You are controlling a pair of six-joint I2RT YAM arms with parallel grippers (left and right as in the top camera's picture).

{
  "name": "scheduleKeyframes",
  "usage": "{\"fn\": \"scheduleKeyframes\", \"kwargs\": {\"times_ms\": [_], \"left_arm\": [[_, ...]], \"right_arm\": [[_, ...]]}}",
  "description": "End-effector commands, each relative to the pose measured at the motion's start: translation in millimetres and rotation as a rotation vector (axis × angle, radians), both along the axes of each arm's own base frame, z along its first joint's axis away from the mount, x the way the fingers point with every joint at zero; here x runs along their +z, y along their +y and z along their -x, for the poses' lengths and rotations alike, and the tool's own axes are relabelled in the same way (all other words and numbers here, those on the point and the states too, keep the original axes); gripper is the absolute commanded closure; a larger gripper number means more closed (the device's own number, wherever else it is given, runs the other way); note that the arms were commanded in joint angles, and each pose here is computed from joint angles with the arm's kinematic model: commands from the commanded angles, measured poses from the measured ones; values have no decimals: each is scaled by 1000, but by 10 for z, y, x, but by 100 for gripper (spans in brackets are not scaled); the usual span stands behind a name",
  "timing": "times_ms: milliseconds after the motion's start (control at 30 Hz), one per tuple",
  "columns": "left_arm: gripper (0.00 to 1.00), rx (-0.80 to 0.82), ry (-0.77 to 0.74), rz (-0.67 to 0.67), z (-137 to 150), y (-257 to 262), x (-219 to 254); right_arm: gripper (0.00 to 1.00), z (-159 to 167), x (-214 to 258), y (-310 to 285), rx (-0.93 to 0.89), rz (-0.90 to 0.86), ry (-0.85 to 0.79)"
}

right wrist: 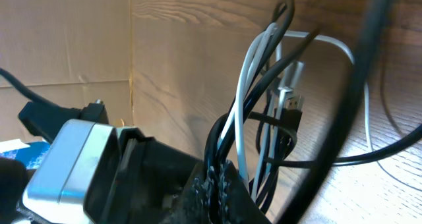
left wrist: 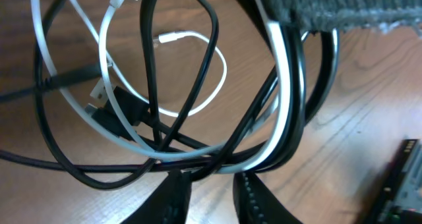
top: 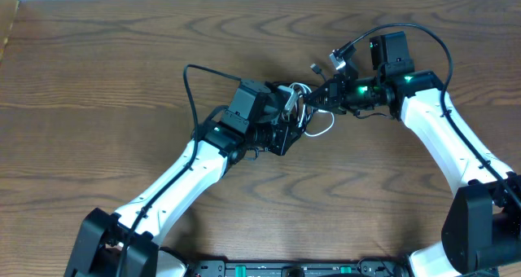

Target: Untangle cables

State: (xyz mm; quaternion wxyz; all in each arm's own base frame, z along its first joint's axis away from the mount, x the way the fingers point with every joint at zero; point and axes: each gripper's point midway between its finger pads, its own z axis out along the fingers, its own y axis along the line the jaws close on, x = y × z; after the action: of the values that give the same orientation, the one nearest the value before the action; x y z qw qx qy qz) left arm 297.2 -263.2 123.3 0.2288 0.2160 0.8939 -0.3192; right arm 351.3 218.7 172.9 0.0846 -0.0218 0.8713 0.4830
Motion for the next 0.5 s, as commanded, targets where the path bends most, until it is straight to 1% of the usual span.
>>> {"fn": "scheduleKeyframes", "kwargs": {"times_ms": [0, 100, 200, 300, 467], "left_arm": [[67, -54, -123, -16, -122, -23, 66], [61, -55, -159, 2, -178, -56, 127], [58, -60, -187, 20, -226, -120, 152], [57, -67, -179, 22, -238, -195, 72], [57, -3, -143, 63, -357, -263, -7]], "right_arm": [[99, 55, 109, 50, 42, -66, -2], [99, 64, 120, 57, 48, -73, -3], [99, 75, 134, 65, 54, -83, 0], [99, 82, 141, 69, 59, -87, -1], [99, 89, 144, 76, 61, -90, 1]]}}
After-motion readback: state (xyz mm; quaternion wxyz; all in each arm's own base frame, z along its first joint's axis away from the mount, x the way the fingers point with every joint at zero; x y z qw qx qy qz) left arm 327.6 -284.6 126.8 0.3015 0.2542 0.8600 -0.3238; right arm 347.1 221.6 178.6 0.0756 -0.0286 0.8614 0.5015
